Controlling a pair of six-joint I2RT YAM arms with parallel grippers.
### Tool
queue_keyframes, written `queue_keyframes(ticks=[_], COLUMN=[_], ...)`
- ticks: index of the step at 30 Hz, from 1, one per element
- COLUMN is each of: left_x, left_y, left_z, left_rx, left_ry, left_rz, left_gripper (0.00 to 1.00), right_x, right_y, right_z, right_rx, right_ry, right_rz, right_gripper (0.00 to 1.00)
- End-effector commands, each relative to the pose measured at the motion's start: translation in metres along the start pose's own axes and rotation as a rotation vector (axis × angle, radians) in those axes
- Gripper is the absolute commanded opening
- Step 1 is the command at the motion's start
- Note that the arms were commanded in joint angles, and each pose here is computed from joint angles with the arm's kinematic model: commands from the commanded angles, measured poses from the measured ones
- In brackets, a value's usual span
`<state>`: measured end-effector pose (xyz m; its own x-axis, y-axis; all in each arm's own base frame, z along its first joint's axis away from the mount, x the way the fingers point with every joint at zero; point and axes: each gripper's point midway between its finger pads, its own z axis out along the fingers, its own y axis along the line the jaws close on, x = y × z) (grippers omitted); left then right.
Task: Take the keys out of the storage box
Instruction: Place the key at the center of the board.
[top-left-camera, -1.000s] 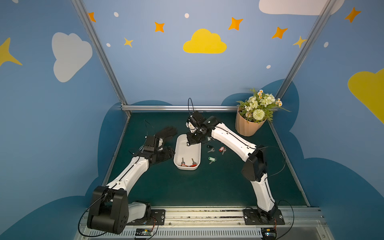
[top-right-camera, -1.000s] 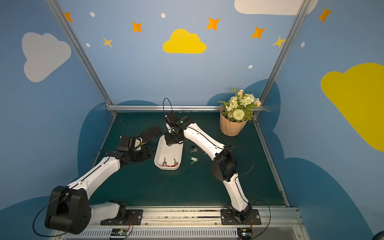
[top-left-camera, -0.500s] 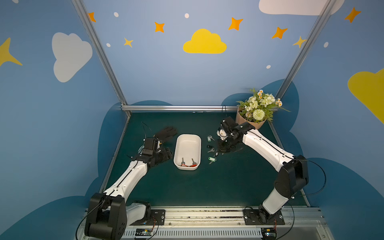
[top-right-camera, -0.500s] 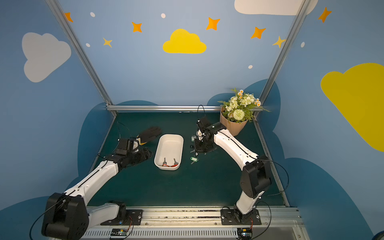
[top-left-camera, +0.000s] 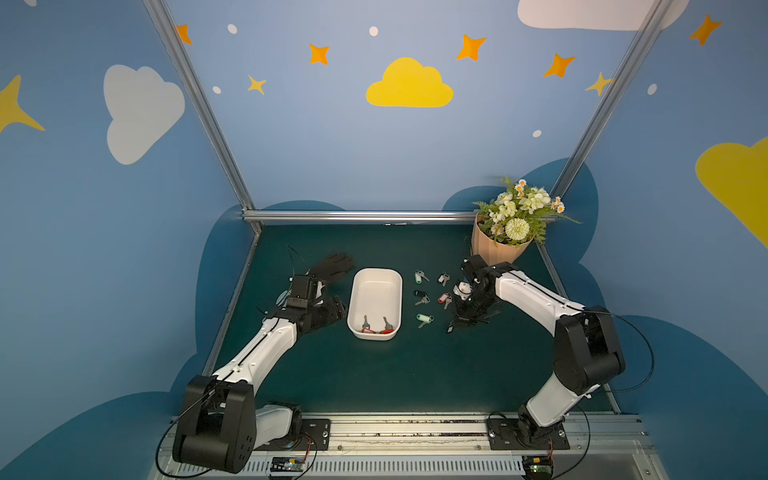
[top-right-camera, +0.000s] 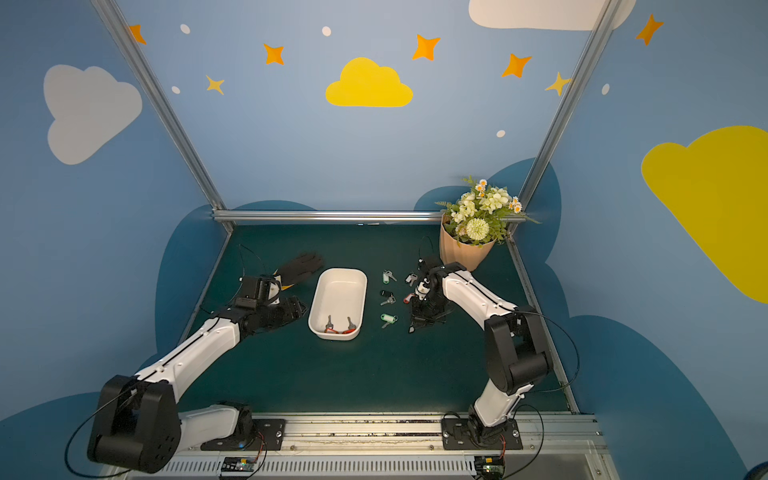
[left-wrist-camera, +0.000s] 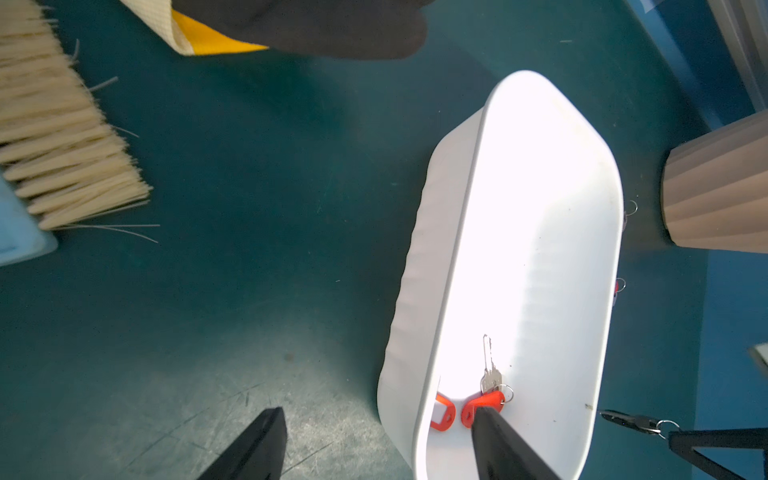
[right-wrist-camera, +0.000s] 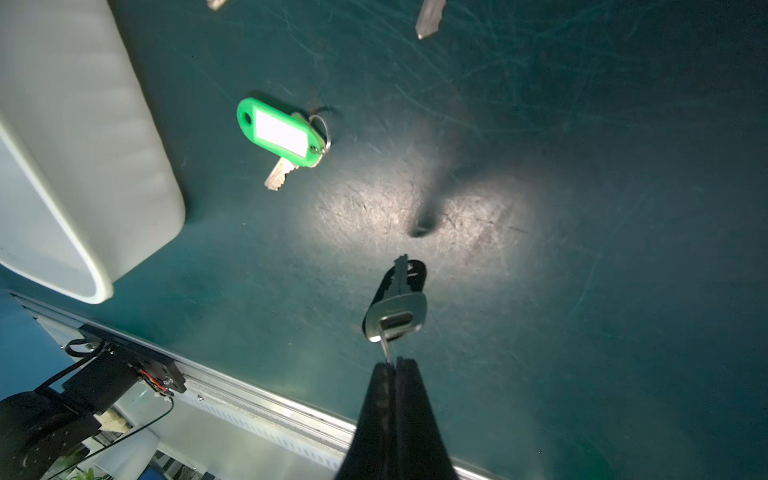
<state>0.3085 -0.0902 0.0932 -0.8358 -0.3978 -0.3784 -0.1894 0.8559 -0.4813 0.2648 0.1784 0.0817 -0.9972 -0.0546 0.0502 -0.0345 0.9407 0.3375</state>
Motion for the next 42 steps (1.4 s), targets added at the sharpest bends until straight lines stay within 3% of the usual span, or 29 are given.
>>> queue_keyframes(ticks=[1,6,27,31,37,42], left_x=[-0.005,-0.004,-0.006,-0.010,-0.021,-0.022], left_y=[-0.007,-0.010,-0.015,-0.013,-0.019,-0.020], left_z=[-0.001,0.002,0.016,0.028,0.044,0.058], left_rx=[0.026,0.035,0.050,0.029,-0.010,-0.054], left_ry=[-0.001,0.027,0.080,0.096,0.122,0.168], left_rz=[0.017,0.036,0.053,0.061,0.109,0.138], left_gripper=[0.75,0.72,0.74,0.75,0.69,0.52], right_x=[-0.009,-0.025,-0.064,-0.064,-0.064,-0.062], right_y=[0.000,-0.008,-0.037,-0.033,-0.029,-0.028], right_z=[0.002,0.007,0.042,0.036,0.015,0.002], right_rx=[-0.019,-0.008,0.035,0.023,0.026,0.035], right_ry=[-0.012,-0.027,-0.019,-0.037,-0.096,-0.123], right_rz=[-0.014,-0.004,0.039,0.029,0.003,-0.008], right_gripper=[0.00,0.00,0.00,0.13,0.27,0.28])
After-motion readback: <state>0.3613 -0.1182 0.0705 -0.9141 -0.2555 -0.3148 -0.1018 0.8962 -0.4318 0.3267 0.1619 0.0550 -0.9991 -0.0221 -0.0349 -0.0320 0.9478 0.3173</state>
